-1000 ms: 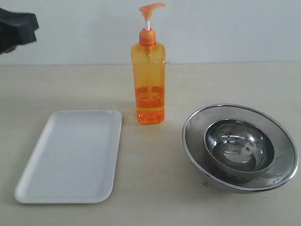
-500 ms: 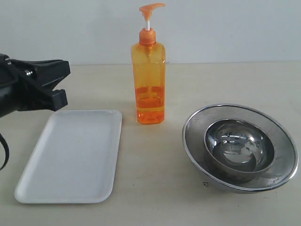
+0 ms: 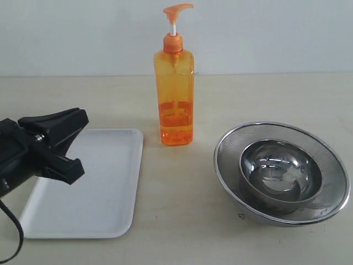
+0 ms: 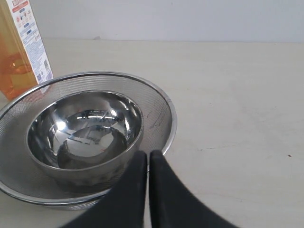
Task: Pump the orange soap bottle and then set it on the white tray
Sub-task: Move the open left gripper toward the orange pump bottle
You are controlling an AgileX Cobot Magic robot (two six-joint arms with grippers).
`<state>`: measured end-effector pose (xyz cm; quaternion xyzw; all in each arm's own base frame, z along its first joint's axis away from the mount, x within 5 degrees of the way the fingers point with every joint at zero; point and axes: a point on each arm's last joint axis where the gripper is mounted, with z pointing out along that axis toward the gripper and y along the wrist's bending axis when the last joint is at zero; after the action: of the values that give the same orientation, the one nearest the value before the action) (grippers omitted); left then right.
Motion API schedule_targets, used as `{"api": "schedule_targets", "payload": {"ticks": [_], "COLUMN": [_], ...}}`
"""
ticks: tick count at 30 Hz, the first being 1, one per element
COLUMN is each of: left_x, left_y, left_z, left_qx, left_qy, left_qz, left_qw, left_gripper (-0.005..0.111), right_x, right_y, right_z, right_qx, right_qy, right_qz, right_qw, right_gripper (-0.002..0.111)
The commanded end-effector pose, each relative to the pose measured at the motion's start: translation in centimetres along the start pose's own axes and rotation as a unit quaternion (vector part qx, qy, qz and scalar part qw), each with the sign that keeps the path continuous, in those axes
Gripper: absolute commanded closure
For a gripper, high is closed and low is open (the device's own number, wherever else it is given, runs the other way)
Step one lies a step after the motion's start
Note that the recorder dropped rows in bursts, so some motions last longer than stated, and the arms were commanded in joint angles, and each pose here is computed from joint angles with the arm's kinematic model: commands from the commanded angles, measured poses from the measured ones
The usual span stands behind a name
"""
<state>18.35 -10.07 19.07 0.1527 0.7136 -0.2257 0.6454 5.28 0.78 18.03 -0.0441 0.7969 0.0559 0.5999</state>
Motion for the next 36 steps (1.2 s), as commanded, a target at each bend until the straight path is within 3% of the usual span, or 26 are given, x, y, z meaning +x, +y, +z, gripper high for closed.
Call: {"api": "schedule_targets", "payload": {"ticks": [1, 4, 8, 11, 16, 19, 22, 26, 29, 32, 36], "left_x": [1.3, 3.5, 5.2, 5.3, 4.0, 2.9, 2.6, 2.1, 1.5, 1.1, 1.7], "left_y": [-1.2, -1.6, -3.4, -4.4, -5.8, -6.2, -7.3, -7.7, -7.7, -7.9, -8.0], "left_z": [0.8, 1.9, 4.4, 5.8, 7.5, 8.7, 10.3, 11.5, 11.9, 12.6, 13.4], "left_qx": [-0.001, -0.032, -0.032, -0.04, -0.006, -0.013, 0.013, 0.017, 0.006, 0.004, 0.004], "left_qy": [-0.032, 0.015, 0.037, 0.026, -0.008, -0.035, 0.002, -0.001, -0.016, -0.023, -0.021], "left_qz": [0.007, 0.012, 0.042, 0.031, 0.029, -0.003, -0.003, 0.015, -0.019, -0.048, -0.039], "left_qw": [0.999, 0.999, 0.998, 0.998, 1.0, 0.999, 1.0, 1.0, 1.0, 0.999, 0.999], "left_gripper": [0.102, 0.102, 0.102, 0.102, 0.102, 0.102, 0.088, 0.054, 0.032, 0.026, 0.026], "right_x": [-0.1, -0.1, -0.1, -0.1, -0.1, -0.1, -0.1, -0.1, -0.1, -0.1, -0.1], "right_y": [0.0, 0.0, 0.0, 0.0, 0.0, 0.0, 0.0, 0.0, 0.0, 0.0, 0.0], "right_z": [0.0, 0.0, 0.0, 0.0, 0.0, 0.0, 0.0, 0.0, 0.0, 0.0, 0.0], "right_qx": [0.003, 0.003, 0.003, 0.003, 0.003, 0.003, 0.003, 0.003, 0.003, 0.003, 0.003], "right_qy": [-0.005, -0.005, -0.005, -0.005, -0.005, -0.005, -0.005, -0.005, -0.005, -0.005, -0.005], "right_qz": [0.0, 0.0, 0.0, 0.0, 0.0, 0.0, 0.0, 0.0, 0.0, 0.0, 0.0], "right_qw": [1.0, 1.0, 1.0, 1.0, 1.0, 1.0, 1.0, 1.0, 1.0, 1.0, 1.0], "right_gripper": [0.109, 0.109, 0.109, 0.109, 0.109, 0.109, 0.109, 0.109, 0.109, 0.109, 0.109]}}
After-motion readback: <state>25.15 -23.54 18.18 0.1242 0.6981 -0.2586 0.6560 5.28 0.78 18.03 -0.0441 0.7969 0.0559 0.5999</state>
